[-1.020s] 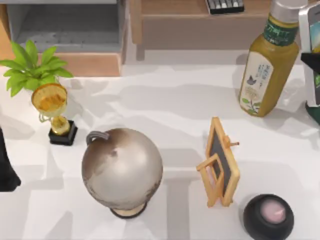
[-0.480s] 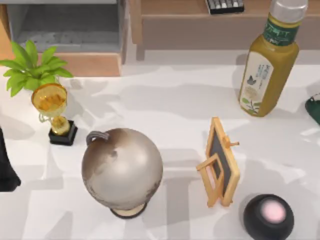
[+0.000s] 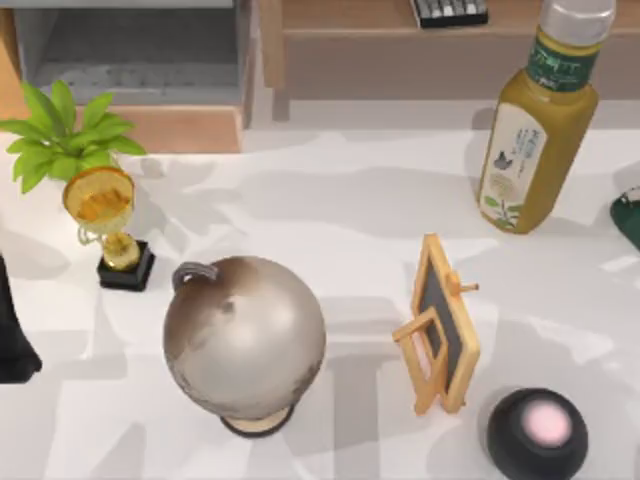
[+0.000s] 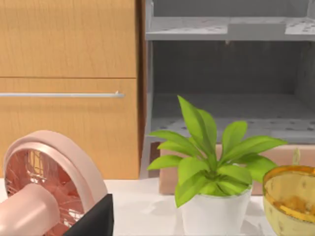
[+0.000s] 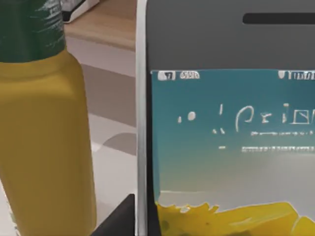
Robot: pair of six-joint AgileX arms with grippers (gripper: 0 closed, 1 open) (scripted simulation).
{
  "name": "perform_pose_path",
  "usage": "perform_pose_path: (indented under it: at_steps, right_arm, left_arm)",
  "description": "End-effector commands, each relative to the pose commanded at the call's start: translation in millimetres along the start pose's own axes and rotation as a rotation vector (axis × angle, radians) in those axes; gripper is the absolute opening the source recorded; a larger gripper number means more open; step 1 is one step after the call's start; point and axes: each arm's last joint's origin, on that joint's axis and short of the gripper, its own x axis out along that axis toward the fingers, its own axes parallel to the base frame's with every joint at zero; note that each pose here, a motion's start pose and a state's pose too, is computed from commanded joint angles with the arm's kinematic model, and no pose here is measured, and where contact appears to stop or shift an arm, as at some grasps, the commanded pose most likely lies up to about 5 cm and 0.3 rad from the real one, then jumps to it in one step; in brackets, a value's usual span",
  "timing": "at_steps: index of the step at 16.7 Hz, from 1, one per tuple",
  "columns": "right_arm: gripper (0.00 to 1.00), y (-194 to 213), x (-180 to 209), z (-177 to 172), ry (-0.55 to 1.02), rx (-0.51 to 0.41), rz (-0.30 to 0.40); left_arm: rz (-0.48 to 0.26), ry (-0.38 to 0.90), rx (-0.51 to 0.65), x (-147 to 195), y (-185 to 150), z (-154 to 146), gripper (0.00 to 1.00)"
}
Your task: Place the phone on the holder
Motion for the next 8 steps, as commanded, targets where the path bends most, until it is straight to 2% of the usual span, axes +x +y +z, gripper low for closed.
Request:
perform_pose_path:
  at_steps: [8]
  right_arm:
    - [0.00,1.6,46.9,-5.5,0.006,0.006,0.004]
  left_arm:
    - [0.000,0.000,0.000,0.0,0.0,0.0,1.00]
